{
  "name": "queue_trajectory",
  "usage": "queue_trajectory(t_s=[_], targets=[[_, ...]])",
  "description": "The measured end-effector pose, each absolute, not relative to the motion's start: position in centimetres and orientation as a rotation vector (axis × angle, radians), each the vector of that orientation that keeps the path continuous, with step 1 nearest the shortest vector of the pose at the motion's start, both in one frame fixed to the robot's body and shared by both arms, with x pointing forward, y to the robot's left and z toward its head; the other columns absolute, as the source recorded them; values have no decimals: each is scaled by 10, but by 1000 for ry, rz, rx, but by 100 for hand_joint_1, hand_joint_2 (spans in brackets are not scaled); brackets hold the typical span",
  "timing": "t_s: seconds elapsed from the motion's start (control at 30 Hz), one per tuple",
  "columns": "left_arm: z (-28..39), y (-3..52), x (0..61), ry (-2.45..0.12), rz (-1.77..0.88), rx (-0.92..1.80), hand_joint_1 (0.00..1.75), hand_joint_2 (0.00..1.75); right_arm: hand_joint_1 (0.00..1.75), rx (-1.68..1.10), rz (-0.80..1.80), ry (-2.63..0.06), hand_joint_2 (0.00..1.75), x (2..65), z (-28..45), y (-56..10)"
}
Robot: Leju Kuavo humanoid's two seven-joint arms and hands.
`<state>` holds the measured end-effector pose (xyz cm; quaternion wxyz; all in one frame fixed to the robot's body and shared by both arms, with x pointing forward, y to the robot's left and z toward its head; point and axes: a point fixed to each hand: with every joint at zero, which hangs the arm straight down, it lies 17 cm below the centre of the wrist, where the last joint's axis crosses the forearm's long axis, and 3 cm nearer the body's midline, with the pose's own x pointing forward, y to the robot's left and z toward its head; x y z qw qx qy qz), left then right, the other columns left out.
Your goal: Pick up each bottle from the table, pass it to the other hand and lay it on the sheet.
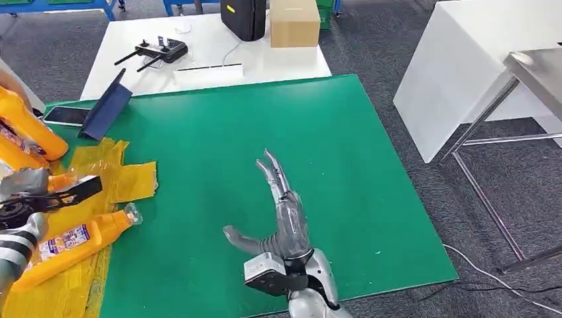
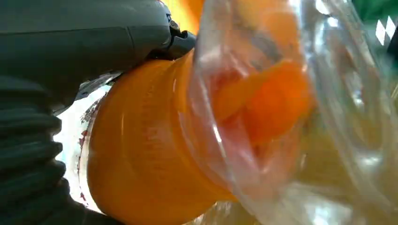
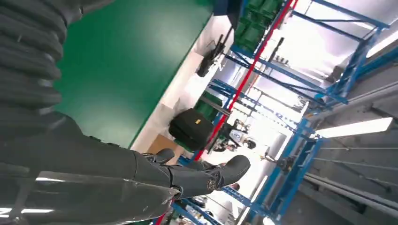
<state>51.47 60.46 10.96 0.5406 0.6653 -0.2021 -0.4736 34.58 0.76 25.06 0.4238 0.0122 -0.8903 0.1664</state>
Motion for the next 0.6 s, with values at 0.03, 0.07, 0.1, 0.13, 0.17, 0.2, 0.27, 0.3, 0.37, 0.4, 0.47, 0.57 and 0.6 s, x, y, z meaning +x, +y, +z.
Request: queue_trajectory(t_s=[0.03, 0.07, 0.1, 0.13, 0.17, 0.2, 0.27, 0.3, 0.37, 0.4, 0.47, 0.57, 0.6], targets=[[105, 609, 511, -454, -1116, 1564, 17, 175, 0, 32, 421, -2223, 175, 346, 249, 8], [101, 612, 508, -428, -1114, 1550, 0, 175, 0, 30, 424, -2221, 175, 346, 248, 8], [98, 614, 506, -408, -1112, 1538, 0, 175, 0, 29, 428, -2219, 175, 346, 246, 9], [96, 616, 505, -398, -1110, 1531, 0, 175, 0, 28, 432, -2217, 175, 346, 245, 9], [95, 617, 504, -390, -1107, 1528, 0, 175, 0, 24, 437, -2215, 175, 345, 243, 9], [95, 617, 504, -389, -1102, 1524, 0, 175, 0, 18, 444, -2209, 175, 344, 241, 10], [94, 616, 505, -392, -1095, 1512, 0, 175, 0, 10, 449, -2190, 175, 342, 234, 9], [94, 614, 507, -394, -1094, 1507, 0, 175, 0, 6, 450, -2184, 175, 341, 232, 9], [93, 606, 513, -404, -1097, 1482, 0, 175, 0, -3, 442, -2176, 175, 343, 231, 4], [94, 602, 516, -407, -1097, 1474, 0, 175, 0, -4, 441, -2175, 175, 344, 231, 2], [97, 586, 528, -421, -1091, 1449, 0, 175, 0, -13, 439, -2170, 175, 348, 231, -5], [109, 562, 548, -458, -1083, 1417, 0, 175, 0, -27, 436, -2160, 175, 355, 228, -17], [113, 554, 555, -479, -1076, 1405, 0, 175, 0, -31, 434, -2156, 175, 356, 226, -20]])
